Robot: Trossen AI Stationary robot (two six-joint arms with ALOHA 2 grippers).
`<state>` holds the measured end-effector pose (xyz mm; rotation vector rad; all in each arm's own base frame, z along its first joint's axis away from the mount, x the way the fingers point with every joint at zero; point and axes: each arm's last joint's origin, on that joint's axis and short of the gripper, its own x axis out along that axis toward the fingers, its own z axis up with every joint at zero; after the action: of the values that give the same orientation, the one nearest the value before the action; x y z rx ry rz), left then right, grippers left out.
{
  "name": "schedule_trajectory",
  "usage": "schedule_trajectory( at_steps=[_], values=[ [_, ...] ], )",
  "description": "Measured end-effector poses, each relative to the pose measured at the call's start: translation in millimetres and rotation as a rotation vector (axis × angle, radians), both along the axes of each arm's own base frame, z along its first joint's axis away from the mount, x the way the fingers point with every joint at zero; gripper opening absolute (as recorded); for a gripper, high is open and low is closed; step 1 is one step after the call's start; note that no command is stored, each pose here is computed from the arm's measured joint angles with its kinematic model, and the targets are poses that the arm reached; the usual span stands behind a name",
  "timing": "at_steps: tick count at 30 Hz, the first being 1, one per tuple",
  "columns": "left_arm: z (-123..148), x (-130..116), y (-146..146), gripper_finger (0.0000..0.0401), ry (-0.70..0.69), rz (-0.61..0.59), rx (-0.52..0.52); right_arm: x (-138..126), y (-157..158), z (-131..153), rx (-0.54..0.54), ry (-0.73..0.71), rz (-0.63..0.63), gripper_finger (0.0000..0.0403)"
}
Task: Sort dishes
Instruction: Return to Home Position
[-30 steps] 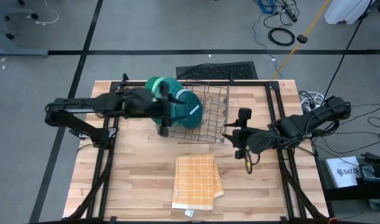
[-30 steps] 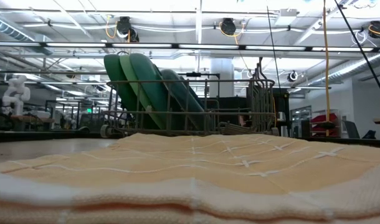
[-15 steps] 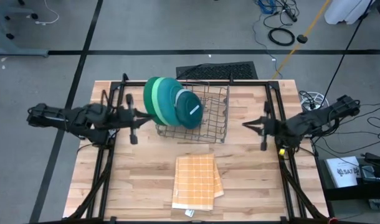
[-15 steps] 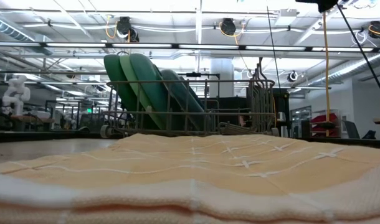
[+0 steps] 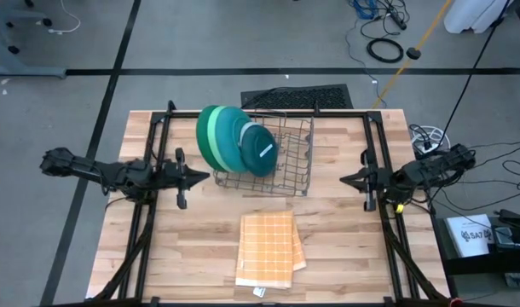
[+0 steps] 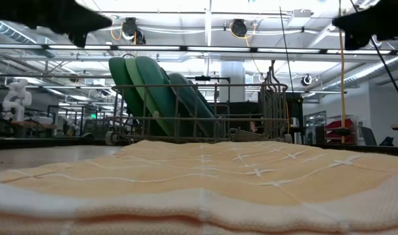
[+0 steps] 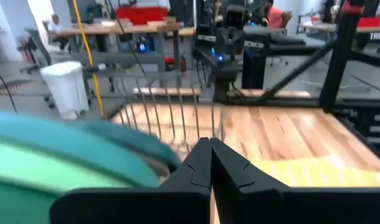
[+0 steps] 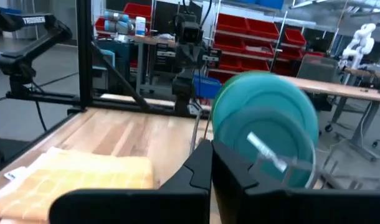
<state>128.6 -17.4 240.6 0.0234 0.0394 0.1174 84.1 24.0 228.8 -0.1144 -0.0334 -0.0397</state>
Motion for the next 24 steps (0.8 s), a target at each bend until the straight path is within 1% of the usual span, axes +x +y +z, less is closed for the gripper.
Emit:
schedule_trajectory(
  at_steps=[2, 5, 7, 8, 12, 15, 19, 21, 24],
  values=[
    [-11, -1, 0, 0.0003, 0.016, 0.000, -0.004, -1, 0, -15, 0.019, -0.001, 0.003, 0.0000],
    [-23, -3, 1, 0.0002, -0.019, -0.003, -0.011, -1, 1, -32, 0.056, -0.004, 0.042, 0.0000],
    [-29, -5, 1, 0.0002, -0.050, -0.009, -0.014, 1, 2, -38, 0.073, 0.021, 0.065, 0.0000],
    [-34, -6, 1, 0.0002, -0.045, -0.015, -0.012, 1, 3, -40, 0.087, 0.030, 0.083, 0.0000],
    [-50, -11, 1, 0.0002, -0.039, -0.048, -0.038, 2, 4, -43, 0.087, 0.033, 0.113, 0.0000],
    [-58, -15, 0, 0.0001, -0.054, -0.101, -0.068, 2, 3, -44, 0.058, 0.032, 0.080, 0.0000],
    [-65, -20, 0, 0.0001, -0.084, -0.140, -0.094, 2, 2, -44, 0.063, 0.034, 0.057, 0.0000],
    [-68, -22, 1, 0.0001, -0.093, -0.140, -0.092, 2, 3, -45, 0.066, 0.047, 0.074, 0.0000],
    [-65, -25, 1, 0.0001, -0.129, -0.141, -0.074, 2, 3, -48, 0.066, 0.077, 0.093, 0.0000]
  ],
)
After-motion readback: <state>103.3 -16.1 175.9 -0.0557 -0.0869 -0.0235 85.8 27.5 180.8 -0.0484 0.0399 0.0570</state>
